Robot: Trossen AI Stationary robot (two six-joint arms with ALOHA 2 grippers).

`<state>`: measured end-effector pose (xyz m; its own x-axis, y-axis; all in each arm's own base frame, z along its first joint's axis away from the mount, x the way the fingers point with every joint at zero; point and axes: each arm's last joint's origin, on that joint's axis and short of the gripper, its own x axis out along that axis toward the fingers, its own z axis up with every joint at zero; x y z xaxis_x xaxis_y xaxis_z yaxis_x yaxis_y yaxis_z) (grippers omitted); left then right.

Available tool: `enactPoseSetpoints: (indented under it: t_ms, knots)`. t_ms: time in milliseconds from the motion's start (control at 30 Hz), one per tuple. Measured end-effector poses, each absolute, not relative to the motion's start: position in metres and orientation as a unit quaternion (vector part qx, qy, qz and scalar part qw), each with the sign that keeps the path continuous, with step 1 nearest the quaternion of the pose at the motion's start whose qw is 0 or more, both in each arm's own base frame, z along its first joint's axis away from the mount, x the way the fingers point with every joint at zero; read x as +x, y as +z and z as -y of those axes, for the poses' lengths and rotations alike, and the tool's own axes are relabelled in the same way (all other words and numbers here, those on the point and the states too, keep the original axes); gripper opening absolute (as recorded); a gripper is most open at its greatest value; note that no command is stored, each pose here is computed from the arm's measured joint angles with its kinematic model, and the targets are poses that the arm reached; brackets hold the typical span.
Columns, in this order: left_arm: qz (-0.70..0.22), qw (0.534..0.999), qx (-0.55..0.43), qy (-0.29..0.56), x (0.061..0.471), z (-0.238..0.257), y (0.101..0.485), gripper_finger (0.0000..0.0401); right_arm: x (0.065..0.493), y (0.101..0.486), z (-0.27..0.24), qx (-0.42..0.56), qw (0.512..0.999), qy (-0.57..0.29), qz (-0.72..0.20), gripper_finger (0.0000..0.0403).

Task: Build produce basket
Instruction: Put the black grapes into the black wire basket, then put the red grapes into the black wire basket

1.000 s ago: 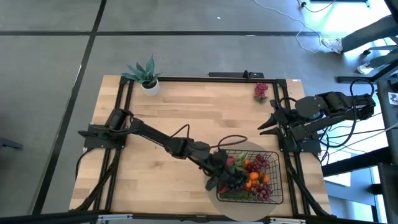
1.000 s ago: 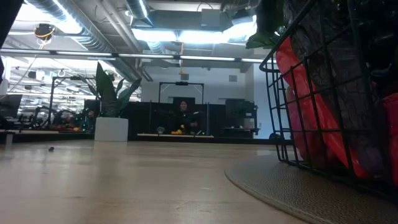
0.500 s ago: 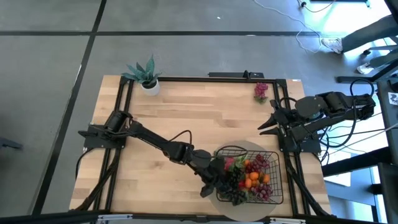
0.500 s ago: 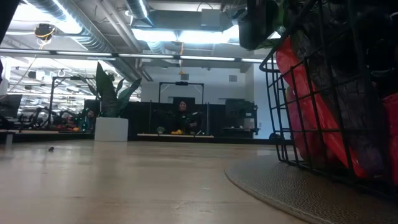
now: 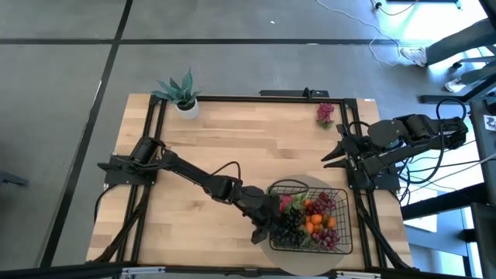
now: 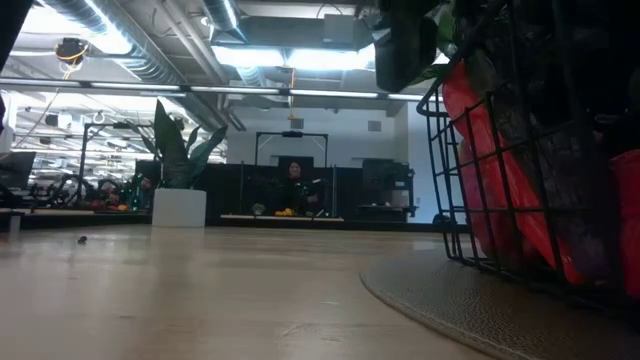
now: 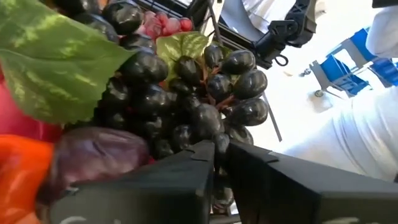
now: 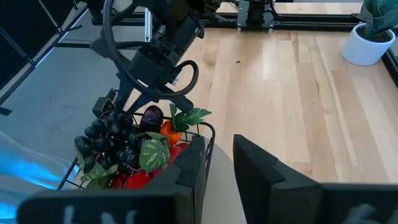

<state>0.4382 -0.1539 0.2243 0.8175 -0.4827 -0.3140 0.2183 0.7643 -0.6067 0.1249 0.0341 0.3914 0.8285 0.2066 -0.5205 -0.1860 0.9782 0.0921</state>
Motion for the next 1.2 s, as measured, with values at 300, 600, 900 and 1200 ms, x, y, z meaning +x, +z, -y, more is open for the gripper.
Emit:
enactPoseSetpoints:
  t_ms: [300, 600, 900, 1200]
  knots:
    - [-0.264, 0.896, -0.315, -0.170, 0.438, 0.148, 0.219, 0.0085, 0.125, 0.391, -0.034, 0.019, 0.956, 0.103, -0.274, 0.0070]
    - [-0.269, 0.890, -0.305, -0.208, 0.436, 0.140, 0.228, 0.0087, 0.125, 0.391, -0.034, 0.018, 0.956, 0.103, -0.274, 0.0070]
    - [-0.256, 0.914, -0.269, -0.163, 0.420, 0.112, 0.270, 0.0087, 0.126, 0.392, -0.031, 0.025, 0.961, 0.052, -0.270, 0.0070]
    - [-0.241, 0.942, -0.232, -0.030, 0.391, 0.065, 0.314, 0.0087, 0.124, 0.391, -0.024, 0.070, 0.961, -0.076, -0.256, 0.0070]
